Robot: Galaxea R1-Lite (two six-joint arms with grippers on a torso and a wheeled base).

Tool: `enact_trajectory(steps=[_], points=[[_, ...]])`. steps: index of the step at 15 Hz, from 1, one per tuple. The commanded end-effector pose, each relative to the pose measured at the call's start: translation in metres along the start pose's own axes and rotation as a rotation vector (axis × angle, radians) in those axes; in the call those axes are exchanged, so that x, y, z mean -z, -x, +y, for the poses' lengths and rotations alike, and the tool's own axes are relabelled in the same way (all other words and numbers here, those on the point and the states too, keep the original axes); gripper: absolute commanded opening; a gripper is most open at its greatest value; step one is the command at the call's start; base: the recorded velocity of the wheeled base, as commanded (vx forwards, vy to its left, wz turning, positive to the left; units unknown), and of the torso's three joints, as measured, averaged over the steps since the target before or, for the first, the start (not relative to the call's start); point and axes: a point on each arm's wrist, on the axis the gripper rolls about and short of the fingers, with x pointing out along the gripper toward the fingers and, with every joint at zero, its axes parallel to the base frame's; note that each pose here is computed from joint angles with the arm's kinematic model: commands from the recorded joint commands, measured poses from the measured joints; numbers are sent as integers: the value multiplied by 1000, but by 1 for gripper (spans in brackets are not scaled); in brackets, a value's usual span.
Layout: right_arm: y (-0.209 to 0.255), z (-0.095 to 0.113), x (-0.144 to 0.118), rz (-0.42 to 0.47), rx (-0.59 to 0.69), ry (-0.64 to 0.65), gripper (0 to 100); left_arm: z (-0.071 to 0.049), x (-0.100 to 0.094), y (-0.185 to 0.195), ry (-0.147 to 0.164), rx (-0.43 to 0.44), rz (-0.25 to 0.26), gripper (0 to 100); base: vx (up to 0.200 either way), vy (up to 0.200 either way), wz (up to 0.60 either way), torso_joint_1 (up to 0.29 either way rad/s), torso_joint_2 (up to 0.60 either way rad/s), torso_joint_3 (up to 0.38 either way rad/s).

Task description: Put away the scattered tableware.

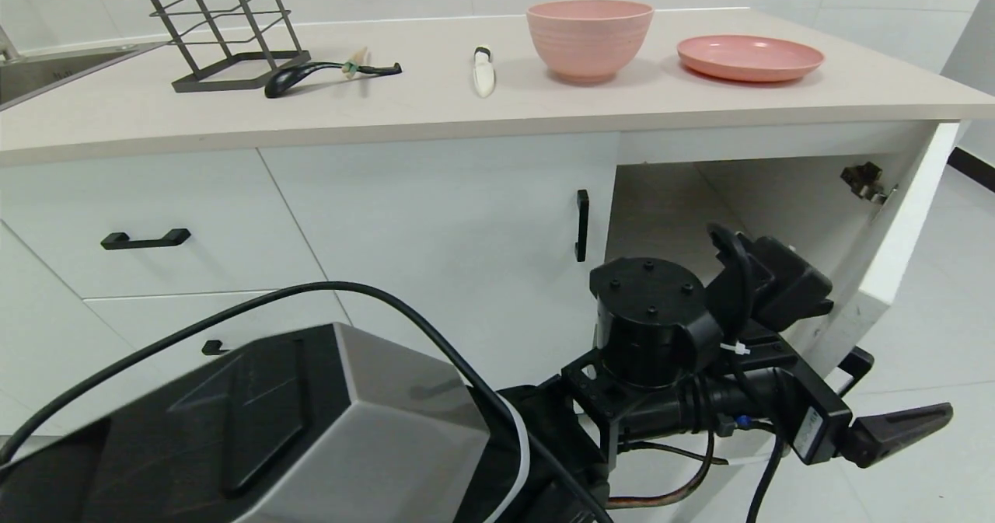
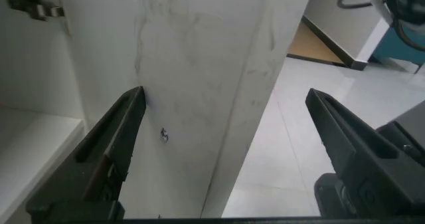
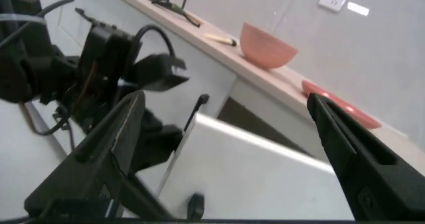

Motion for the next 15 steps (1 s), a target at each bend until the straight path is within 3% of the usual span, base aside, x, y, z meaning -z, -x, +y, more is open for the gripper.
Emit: enact_trajectory(steps=[1, 6, 12, 13, 15], points=[[2, 0, -9, -31, 10, 34, 100, -6, 10, -6, 10, 18, 17, 100, 0, 0, 0, 0, 0, 0], [4, -5, -21, -54, 48, 102, 100, -19, 23, -15, 17, 51, 28, 100, 0, 0, 0, 0, 0, 0], [5, -5, -31, -87, 58, 140, 100, -46, 36, -49, 47, 100, -28, 100, 0, 0, 0, 0, 0, 0], [5, -7, -39, -108, 70, 175, 100, -57, 39, -61, 50, 131, -70, 100, 0, 0, 0, 0, 0, 0], [6, -9, -50, -138, 87, 223, 100, -80, 50, -72, 55, 185, -107, 100, 0, 0, 0, 0, 0, 0]])
